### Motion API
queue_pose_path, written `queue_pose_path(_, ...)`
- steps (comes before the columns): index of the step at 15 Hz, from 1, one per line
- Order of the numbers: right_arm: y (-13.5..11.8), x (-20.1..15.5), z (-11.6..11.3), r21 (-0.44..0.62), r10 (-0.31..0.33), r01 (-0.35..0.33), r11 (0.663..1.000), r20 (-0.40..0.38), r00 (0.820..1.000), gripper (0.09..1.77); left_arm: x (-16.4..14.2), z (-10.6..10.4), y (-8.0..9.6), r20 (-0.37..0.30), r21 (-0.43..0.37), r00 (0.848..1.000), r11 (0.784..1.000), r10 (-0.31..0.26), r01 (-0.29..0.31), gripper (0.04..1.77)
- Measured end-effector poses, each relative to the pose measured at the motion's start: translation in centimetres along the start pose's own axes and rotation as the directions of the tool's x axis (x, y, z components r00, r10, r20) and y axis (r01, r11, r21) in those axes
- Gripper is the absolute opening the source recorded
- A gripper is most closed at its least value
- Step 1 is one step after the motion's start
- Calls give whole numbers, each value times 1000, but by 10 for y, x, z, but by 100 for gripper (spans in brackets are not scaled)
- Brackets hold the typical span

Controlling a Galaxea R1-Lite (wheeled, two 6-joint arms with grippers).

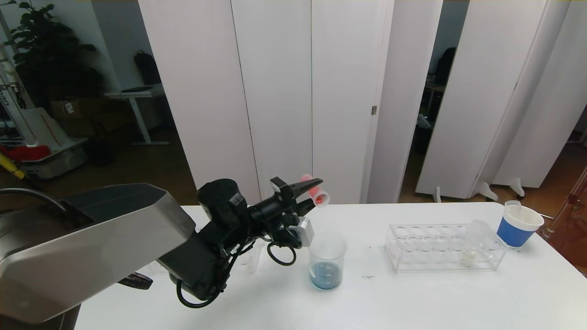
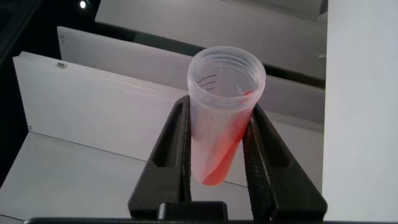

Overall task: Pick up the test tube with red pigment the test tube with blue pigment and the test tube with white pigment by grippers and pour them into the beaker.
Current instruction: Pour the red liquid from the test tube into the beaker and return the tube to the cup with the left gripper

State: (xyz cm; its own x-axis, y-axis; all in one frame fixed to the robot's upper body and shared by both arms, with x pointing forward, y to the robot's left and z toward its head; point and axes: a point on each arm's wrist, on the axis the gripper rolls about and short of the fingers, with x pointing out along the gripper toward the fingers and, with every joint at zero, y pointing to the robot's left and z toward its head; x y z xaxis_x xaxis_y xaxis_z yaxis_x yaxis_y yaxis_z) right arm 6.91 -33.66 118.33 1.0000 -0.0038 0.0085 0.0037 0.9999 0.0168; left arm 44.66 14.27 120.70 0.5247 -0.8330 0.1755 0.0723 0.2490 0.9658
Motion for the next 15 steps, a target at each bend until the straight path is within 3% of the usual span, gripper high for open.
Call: queue_pose_path(15,0,0,0,0,0,0,1000,0,1000,175,4,3,12,8,20,999,999,32,-33,57)
